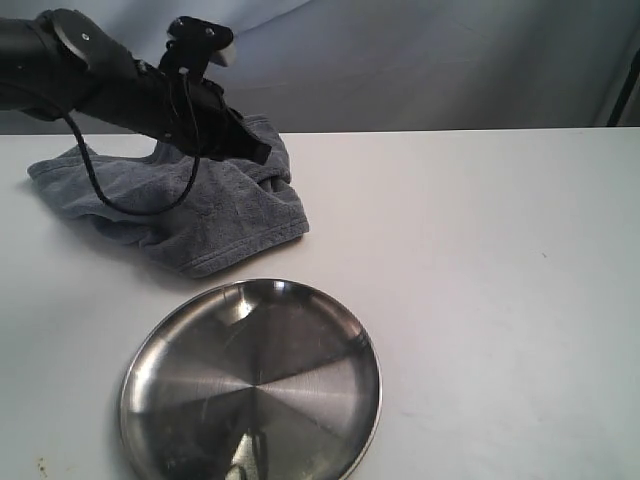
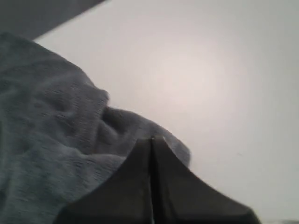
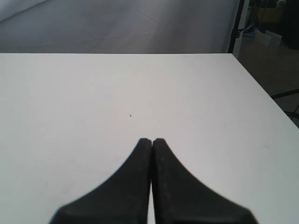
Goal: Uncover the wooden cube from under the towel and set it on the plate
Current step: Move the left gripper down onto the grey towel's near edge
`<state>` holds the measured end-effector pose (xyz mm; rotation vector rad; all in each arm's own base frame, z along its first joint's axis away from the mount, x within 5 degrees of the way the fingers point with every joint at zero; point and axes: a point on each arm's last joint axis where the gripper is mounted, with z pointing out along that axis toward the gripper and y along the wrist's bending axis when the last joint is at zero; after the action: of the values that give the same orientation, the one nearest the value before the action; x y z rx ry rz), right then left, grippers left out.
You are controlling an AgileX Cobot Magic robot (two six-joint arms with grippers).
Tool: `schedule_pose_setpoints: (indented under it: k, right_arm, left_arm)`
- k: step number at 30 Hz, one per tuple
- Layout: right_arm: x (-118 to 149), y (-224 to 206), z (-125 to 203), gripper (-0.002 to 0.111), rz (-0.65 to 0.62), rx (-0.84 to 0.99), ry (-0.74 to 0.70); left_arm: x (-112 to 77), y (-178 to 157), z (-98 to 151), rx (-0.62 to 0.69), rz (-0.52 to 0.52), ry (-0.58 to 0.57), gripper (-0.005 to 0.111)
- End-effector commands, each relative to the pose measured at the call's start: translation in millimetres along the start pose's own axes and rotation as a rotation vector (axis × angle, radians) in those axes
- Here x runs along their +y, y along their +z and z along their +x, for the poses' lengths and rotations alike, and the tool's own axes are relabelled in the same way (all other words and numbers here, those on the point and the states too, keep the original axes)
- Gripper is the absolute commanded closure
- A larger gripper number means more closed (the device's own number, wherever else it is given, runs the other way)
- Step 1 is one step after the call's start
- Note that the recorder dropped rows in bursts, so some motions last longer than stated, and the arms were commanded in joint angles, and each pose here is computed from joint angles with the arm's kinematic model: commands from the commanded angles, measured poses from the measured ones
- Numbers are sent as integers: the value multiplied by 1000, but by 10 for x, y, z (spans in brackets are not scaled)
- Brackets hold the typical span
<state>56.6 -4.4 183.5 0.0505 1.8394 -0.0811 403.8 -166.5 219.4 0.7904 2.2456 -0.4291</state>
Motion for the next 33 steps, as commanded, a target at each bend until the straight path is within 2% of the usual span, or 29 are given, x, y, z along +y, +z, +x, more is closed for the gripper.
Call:
schedule_pose_setpoints:
  k: [1,5,7,10,13,17,21,28,33]
  right_arm:
    - [1,-1,6,108,-1,-6,4]
    - [1,-1,6,108,-1,-6,4]
    - [1,-1,6,108,-1,-6,4]
    - [1,-1,6,108,-1,-6,4]
    - [1,-1,6,108,-1,-6,4]
    - [1,-1,6,108,-1,-6,4]
    - [1,-1,6,108,-1,-6,4]
    - [1,-1,6,108,-1,-6,4]
    - [1,-1,6,108,-1,-6,4]
  left_arm:
    - [300,-218,-128,-109,-190,74,107]
    - [680,-505,20,-47,-191,1,107]
    - [834,-621,192,42,-124,-52,107]
    - [880,-707,427,234,-32,-10,107]
    - [799,-752,561,389,63,9,107]
    - [715,-715,501,345,103,-28,107]
    - [609,-645,421,307,110,-10,107]
    - [382,-436,155,155,-2,83,107]
    - [345,-402,94,113,-36,102,107]
